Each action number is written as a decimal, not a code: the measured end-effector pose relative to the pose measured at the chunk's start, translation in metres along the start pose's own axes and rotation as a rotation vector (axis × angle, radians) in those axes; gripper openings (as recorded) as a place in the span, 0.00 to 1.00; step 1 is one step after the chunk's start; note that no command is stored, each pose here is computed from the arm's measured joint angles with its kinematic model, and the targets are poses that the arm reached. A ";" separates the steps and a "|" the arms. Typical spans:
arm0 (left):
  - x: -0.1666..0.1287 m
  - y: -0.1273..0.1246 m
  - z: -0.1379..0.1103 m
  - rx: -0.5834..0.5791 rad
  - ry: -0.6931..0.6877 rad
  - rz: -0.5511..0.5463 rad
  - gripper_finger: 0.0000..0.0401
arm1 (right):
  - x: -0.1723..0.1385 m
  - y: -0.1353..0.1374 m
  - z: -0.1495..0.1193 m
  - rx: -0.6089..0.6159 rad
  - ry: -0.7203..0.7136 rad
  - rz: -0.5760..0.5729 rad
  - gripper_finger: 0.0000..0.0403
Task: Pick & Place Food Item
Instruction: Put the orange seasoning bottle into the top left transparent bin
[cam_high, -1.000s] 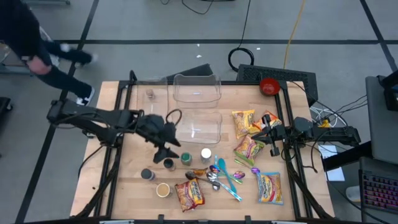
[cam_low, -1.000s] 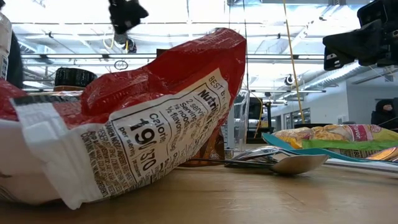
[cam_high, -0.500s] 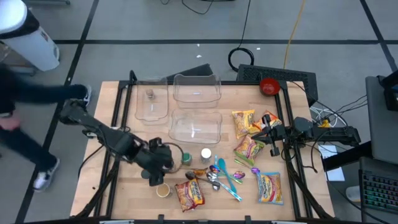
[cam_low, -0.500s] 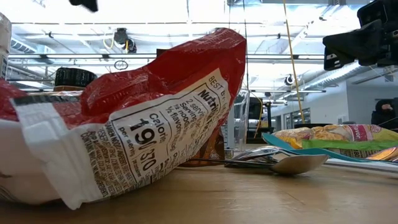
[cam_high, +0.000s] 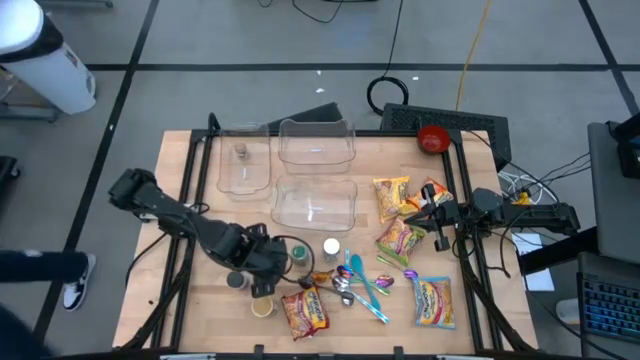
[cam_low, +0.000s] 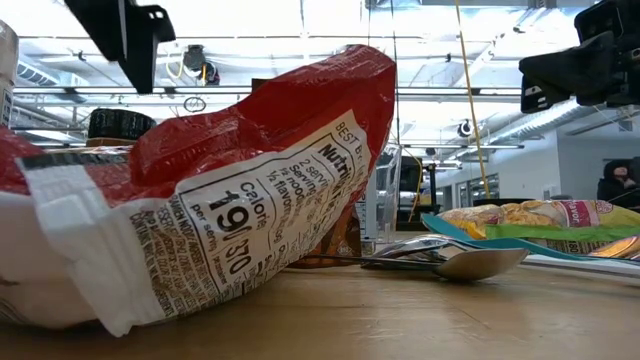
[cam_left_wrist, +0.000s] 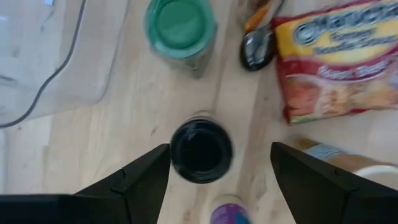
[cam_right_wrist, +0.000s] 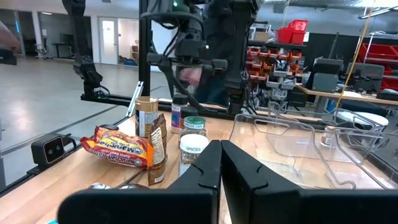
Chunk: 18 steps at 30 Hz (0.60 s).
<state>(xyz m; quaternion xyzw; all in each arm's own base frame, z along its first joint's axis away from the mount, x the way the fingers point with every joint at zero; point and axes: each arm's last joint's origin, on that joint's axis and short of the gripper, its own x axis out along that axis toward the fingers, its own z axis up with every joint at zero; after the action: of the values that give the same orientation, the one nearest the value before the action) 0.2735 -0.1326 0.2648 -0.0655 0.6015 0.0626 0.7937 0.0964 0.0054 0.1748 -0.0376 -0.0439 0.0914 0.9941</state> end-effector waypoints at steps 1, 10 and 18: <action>0.002 0.001 0.000 -0.002 0.011 0.009 0.70 | 0.000 0.000 0.000 0.000 0.000 0.000 0.00; 0.004 0.005 0.004 -0.048 0.011 0.015 0.70 | 0.000 0.000 0.000 0.000 0.000 0.000 0.00; 0.015 0.006 -0.001 -0.067 0.038 0.006 0.70 | 0.000 0.000 0.000 0.000 0.000 0.000 0.00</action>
<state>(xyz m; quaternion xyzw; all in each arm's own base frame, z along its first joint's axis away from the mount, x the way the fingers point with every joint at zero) 0.2754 -0.1265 0.2496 -0.0916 0.6141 0.0837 0.7794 0.0964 0.0055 0.1748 -0.0376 -0.0439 0.0916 0.9941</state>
